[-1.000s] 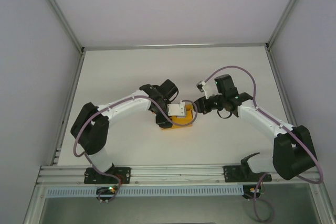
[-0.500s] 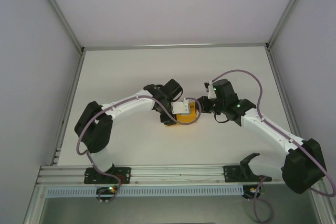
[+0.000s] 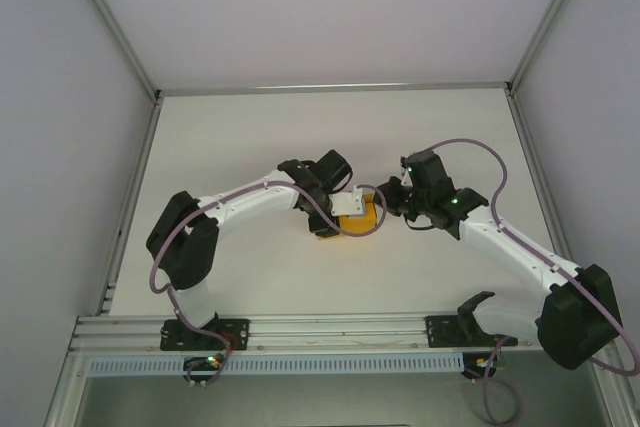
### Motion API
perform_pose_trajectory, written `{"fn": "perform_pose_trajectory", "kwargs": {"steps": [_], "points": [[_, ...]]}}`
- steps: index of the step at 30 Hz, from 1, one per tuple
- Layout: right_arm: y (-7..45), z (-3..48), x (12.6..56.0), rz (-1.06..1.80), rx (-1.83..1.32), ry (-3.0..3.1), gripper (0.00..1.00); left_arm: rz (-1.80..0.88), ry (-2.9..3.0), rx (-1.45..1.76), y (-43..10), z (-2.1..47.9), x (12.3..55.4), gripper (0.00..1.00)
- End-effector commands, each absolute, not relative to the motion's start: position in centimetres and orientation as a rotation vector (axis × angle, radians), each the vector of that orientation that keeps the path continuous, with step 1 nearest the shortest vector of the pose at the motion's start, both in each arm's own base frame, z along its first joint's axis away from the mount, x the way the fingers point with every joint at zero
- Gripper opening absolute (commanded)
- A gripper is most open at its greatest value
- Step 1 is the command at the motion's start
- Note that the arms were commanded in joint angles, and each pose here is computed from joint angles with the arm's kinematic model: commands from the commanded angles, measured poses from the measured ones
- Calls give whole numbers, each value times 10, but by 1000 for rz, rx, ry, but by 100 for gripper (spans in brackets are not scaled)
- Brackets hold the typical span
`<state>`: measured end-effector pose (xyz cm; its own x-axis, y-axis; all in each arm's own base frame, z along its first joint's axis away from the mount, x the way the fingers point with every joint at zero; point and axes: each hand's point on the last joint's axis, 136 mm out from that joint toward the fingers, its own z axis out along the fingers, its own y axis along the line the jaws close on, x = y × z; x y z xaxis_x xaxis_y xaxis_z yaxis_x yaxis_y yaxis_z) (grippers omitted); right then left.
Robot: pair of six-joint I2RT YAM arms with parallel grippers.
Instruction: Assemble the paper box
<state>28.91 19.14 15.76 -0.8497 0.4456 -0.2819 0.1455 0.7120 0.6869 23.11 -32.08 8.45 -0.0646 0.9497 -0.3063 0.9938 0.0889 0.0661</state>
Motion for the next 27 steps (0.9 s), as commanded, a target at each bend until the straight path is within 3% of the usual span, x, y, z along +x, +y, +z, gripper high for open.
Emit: {"fn": "perform_pose_trajectory", "kwargs": {"steps": [1,8,13,27], "points": [[197,151,276,1047,562,2594,0,-211,2139,1907,-319,74,238,47],[202,157,278,1180,625,2650,0,-206,2121,1950,-321,71,235,48],[191,149,276,1083,577,2715,0,-229,2106,1958,-323,71,234,49],[190,167,292,1351,616,2664,0,-253,2088,2015,-319,68,228,51]]}}
